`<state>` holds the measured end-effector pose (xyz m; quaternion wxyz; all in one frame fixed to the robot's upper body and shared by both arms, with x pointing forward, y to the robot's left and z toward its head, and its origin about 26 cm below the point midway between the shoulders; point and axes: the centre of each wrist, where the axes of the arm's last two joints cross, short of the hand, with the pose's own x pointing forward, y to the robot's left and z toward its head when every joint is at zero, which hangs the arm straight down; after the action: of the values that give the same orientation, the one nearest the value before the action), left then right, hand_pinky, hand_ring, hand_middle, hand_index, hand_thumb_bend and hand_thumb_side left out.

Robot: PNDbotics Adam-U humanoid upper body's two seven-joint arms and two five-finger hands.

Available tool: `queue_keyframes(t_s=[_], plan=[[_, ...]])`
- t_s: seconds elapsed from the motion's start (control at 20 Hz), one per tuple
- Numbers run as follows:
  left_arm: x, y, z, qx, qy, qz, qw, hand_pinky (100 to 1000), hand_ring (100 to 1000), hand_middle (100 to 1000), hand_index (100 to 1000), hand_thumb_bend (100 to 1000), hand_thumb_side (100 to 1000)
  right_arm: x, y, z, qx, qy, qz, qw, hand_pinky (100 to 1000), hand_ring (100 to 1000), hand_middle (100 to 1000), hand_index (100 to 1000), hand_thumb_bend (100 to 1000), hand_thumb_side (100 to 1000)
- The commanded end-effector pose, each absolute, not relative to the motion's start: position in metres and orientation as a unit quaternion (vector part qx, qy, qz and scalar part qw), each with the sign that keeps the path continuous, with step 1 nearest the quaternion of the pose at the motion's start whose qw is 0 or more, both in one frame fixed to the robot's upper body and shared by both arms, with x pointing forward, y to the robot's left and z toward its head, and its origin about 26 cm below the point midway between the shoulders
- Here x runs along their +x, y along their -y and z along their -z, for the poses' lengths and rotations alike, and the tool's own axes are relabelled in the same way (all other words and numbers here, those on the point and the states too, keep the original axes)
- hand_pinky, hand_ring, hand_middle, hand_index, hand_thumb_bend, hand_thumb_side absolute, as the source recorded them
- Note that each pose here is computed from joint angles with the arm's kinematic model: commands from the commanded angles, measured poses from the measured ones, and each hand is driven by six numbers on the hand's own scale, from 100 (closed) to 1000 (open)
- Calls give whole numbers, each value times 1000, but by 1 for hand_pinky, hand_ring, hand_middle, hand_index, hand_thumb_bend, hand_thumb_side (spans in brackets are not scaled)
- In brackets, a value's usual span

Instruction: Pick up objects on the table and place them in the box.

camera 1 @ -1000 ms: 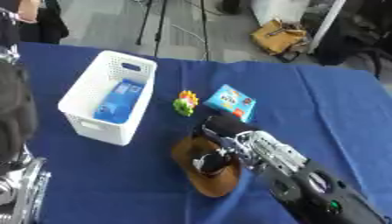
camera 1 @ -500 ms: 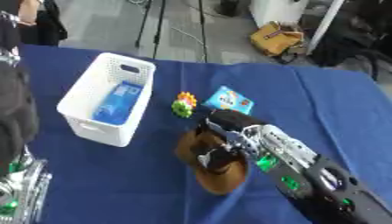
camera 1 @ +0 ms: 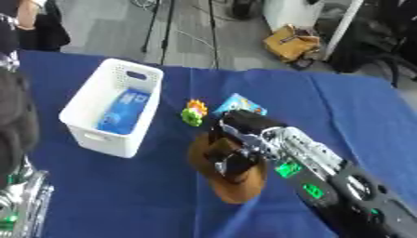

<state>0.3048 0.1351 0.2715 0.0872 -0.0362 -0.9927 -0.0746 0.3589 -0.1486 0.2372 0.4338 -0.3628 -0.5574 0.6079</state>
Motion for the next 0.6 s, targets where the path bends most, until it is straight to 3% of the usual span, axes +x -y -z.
queue_keyframes(t_s=[0.05,0.35,0.4,0.45,0.6], plan=[[301,-133,-276,-41,994,71,75,995,855,786,767,100,1000,350,157,-264,-377,574,-594,419,252,581,554,662,219,164],[301,-133,-275,-42,994,70,77,996,855,786,767,100,1000,340,160,-280,-377,586,-586,413,237,574,544,647,196,156],[301,-133,-274,-42,994,70,77,997,855,786,767,100,1000,339,160,-281,-377,586,-586,413,232,572,542,642,218,228],[301,-134,-274,-42,994,70,78,997,855,786,767,100,1000,337,159,-283,-378,589,-586,409,224,569,538,641,176,154],[301,-134,-273,-43,993,71,79,997,855,785,767,100,1000,331,157,-289,-379,593,-585,403,226,570,537,642,171,159]])
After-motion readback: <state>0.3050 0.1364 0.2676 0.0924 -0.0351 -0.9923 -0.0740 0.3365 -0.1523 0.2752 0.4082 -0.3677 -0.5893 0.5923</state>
